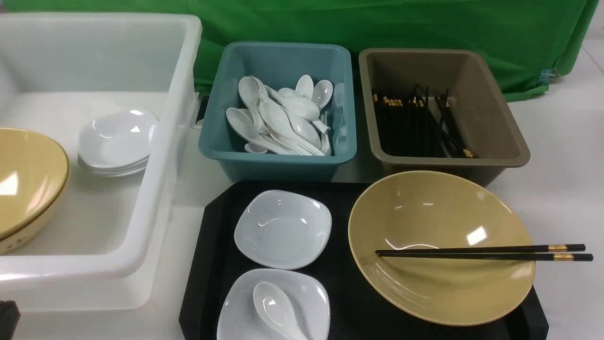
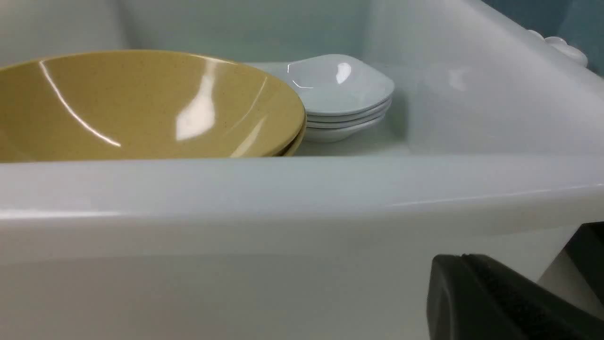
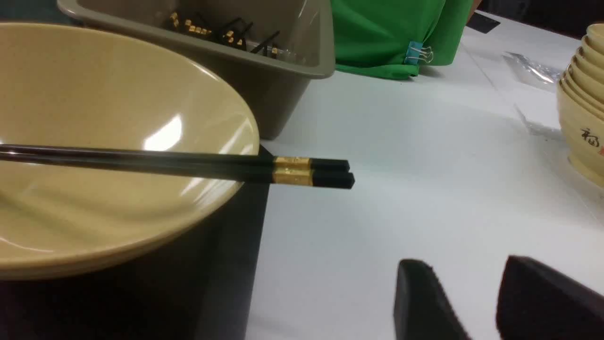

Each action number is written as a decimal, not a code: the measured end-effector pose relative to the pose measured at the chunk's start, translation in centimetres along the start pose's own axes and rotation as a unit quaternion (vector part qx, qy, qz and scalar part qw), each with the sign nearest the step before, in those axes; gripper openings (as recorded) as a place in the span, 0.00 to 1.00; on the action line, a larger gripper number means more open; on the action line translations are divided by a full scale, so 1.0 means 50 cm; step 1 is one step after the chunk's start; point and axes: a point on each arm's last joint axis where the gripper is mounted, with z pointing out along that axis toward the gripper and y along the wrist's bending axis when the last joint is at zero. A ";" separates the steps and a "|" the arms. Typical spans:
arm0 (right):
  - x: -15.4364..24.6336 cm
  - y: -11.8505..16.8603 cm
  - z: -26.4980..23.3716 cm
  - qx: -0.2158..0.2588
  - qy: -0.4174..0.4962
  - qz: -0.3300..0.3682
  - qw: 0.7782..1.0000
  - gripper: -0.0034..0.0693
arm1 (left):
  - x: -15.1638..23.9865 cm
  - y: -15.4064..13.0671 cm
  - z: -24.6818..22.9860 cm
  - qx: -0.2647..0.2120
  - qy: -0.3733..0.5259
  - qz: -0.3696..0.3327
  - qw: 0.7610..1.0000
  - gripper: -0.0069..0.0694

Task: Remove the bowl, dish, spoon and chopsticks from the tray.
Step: Use the right arm to grab the chopsticks

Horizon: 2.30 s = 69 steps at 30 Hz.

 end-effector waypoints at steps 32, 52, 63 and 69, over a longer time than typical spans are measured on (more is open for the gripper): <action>-0.051 -0.010 -0.008 -0.009 -0.146 0.247 0.958 0.38 | -0.124 0.035 -0.052 0.028 -0.372 -0.324 0.870 0.09; -0.288 -0.029 -0.020 -0.065 -0.016 0.187 0.980 0.05 | -0.391 -0.026 0.055 0.087 0.174 -0.072 0.978 0.09; -0.355 0.127 0.226 -0.249 0.412 -0.195 0.854 0.04 | -0.317 -0.075 0.196 0.221 0.350 -0.054 0.909 0.09; -0.332 0.215 0.341 -0.307 0.442 -0.282 0.794 0.18 | -0.291 -0.186 0.221 0.319 0.411 0.015 0.854 0.08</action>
